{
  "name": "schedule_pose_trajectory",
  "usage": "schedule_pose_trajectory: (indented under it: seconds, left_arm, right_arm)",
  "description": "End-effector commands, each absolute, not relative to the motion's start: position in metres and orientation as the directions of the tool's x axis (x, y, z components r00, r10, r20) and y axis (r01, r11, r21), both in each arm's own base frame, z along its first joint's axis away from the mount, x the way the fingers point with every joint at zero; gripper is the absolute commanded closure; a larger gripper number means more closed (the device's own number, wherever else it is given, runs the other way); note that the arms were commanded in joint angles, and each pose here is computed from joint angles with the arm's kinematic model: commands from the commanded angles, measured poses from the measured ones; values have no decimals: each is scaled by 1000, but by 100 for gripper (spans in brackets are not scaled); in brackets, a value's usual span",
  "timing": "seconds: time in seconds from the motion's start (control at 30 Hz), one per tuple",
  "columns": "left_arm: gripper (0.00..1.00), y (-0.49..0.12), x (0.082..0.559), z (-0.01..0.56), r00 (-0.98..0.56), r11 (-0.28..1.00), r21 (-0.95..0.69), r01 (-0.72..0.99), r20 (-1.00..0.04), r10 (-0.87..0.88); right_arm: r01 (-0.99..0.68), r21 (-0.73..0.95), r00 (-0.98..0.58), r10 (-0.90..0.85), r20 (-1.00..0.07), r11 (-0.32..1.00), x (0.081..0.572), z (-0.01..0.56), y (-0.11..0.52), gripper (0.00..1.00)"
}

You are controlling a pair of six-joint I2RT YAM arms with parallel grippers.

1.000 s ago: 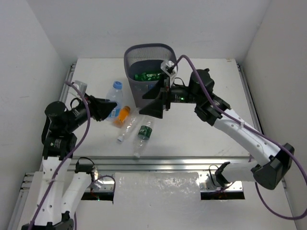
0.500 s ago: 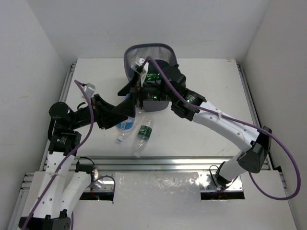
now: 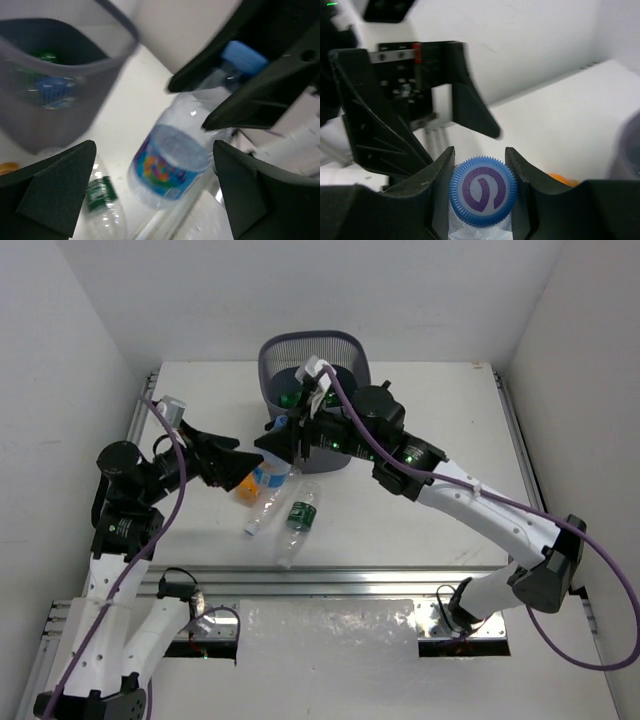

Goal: Put the plastic bottles in the bin

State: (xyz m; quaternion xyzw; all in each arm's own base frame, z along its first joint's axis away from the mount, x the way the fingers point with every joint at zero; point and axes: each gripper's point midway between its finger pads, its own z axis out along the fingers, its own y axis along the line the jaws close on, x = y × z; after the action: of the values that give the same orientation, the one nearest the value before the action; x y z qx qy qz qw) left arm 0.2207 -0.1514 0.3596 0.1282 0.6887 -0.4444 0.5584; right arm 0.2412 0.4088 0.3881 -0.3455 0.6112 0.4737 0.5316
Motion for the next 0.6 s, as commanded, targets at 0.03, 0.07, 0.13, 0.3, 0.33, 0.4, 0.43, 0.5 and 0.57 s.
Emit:
schedule_pose_trajectory:
  seconds: [0.03,0.07,0.13,0.3,0.33,0.4,0.43,0.5,0.57]
  left_arm:
    - [0,-83,262,339,-244,866,-405,293,-908,-342]
    - [0,-75,269,322,-279,888,-397,233,-902,-330]
    - [0,-53,286,276,-394,931,-359,63,-866,-307]
    - [2,-54,318,215,-579,950,-313,13,-777,-248]
    - [2,-59,325,203,-615,950,-312,19,-753,-235]
    - [2,-67,337,202,-627,951,-304,55,-752,-204]
    - [2,-72,343,185,-674,955,-287,69,-719,-168]
    - [2,-76,350,174,-726,961,-264,83,-677,-123]
    - [4,-83,354,151,-788,959,-260,115,-611,-71]
  right_arm:
    - [-810,80,-10,123,-992,580,301,456,367,100]
    - [-776,60,-14,79,-997,628,316,452,359,100]
    - [-700,41,0,58,-998,713,361,459,342,100]
    - [-520,17,-9,14,-1000,854,449,454,295,100]
    - [-496,4,-23,-8,-1000,868,469,439,294,99]
    - [-453,-9,15,-2,-1000,892,492,453,277,88]
    - [-461,-7,-42,-30,-999,887,508,427,282,21]
    - [-469,6,-52,-21,-998,883,517,434,276,1]
    - [-531,9,-80,-40,-996,848,507,427,286,1]
